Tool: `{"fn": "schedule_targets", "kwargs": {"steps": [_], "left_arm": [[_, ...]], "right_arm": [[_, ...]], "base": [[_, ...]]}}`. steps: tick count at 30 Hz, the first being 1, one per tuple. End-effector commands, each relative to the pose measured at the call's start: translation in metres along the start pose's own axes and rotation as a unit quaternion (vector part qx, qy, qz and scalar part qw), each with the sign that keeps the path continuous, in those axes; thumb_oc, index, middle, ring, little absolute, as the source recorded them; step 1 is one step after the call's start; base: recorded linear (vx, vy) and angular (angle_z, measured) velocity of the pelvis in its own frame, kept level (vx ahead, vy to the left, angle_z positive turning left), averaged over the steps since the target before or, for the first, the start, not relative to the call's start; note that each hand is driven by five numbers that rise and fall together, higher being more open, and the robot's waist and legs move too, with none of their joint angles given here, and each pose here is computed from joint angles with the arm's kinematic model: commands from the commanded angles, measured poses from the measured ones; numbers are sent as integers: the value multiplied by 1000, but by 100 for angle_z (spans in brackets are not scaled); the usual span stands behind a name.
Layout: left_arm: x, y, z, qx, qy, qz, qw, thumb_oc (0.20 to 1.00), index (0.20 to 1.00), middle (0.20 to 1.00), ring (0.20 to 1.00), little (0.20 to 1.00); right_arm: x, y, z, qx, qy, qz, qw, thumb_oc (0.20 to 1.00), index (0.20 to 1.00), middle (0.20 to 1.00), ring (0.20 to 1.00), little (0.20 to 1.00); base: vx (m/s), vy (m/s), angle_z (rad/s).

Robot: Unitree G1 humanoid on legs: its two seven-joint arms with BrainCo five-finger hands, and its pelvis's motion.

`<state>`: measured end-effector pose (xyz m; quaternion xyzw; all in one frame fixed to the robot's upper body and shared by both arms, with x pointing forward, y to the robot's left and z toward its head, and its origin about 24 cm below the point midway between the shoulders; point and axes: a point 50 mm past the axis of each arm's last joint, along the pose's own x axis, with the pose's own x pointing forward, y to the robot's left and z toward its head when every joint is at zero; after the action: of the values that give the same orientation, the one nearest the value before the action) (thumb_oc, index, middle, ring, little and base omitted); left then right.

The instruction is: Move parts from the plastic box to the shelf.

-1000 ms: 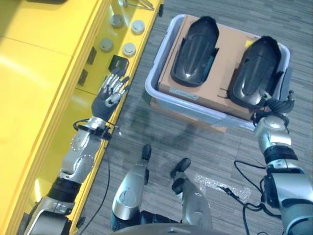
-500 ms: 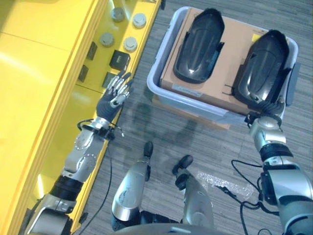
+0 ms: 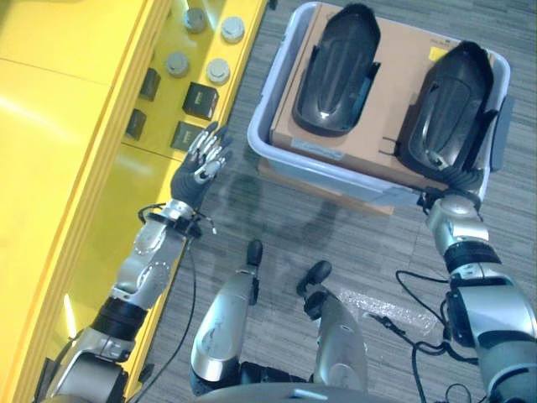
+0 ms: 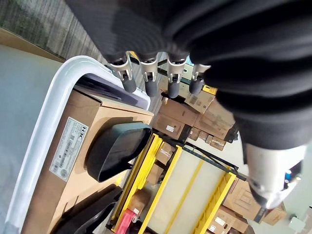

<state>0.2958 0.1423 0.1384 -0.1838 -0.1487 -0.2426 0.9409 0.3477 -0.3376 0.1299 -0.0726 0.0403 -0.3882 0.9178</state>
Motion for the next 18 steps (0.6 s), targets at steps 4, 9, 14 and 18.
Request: {"fn": "schedule_targets", "kwargs": {"steps": [4,9,14,18], "left_arm": [[1,-8,16,-8,-56,-24,998,1000,1000,1000,1000,1000],[3,-9,17,-6,-58,-26,998,1000,1000,1000,1000,1000],[3,-9,17,-4,-60,-30,998,1000,1000,1000,1000,1000],[3,-9,18,-4,-59,-32,998,1000,1000,1000,1000,1000]], "right_arm": [[-7,15,-11,-43,9,56,997,1000,1000,1000,1000,1000],[-7,18,-8,-47,7,59,997,200,200,200,200,200],[-7,17,-7,-38,9,55,998,200,200,200,200,200],[-7,16,-6,-33,13,51,998,200,200,200,200,200]], "base": [[0,0,0],[-29,10,0],[-16,5,0],[0,0,0]]}}
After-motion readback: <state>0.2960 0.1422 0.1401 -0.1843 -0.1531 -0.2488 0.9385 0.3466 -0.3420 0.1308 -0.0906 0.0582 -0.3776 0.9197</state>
